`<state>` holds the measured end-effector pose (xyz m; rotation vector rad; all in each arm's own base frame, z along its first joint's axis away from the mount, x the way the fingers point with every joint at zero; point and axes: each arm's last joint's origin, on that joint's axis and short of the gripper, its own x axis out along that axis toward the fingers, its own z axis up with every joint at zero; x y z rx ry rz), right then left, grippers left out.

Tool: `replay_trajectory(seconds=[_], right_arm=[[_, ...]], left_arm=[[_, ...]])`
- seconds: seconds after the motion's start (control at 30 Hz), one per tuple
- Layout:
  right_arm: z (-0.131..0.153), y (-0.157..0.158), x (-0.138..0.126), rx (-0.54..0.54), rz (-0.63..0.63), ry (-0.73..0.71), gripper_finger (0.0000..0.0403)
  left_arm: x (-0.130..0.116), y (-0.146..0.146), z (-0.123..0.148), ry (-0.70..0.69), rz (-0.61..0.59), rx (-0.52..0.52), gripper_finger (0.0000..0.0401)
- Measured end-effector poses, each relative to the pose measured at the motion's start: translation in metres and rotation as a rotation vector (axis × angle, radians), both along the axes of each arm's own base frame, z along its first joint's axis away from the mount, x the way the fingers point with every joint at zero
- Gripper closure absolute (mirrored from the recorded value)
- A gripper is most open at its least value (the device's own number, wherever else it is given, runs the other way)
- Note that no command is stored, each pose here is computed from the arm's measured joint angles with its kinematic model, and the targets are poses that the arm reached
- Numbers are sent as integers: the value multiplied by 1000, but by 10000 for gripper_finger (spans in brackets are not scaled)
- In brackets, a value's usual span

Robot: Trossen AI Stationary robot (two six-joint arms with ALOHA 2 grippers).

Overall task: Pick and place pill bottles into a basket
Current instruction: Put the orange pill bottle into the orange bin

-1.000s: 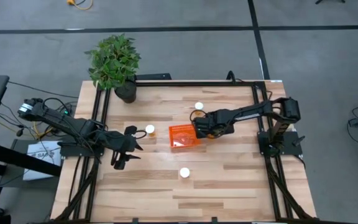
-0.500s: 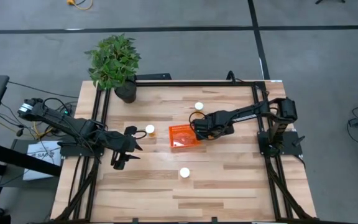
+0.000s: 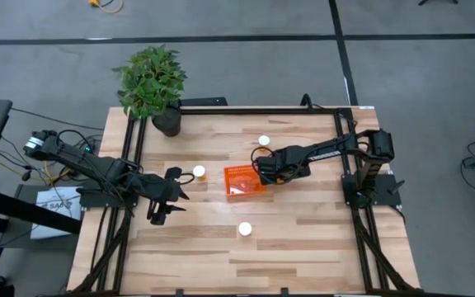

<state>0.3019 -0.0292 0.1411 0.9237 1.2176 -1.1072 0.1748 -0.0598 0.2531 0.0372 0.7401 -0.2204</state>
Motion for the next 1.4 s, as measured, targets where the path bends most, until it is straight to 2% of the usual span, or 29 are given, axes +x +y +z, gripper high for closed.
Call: replay_trajectory(seconds=[0.23, 0.37, 0.7, 1.0, 1.4], right_arm=[[0, 0, 0, 3, 19, 1, 216], [0, 1, 0, 6, 31, 2, 237], [0, 2, 0, 24, 56, 8, 209], [1, 7, -2, 39, 114, 38, 239], [11, 16, 1, 43, 205, 73, 224]], left_arm=[[0, 0, 0, 0, 0, 0, 235], [0, 0, 0, 0, 0, 0, 235], [0, 0, 0, 0, 1, 0, 235], [0, 0, 0, -1, 2, 1, 235], [0, 1, 0, -5, 16, 13, 235]])
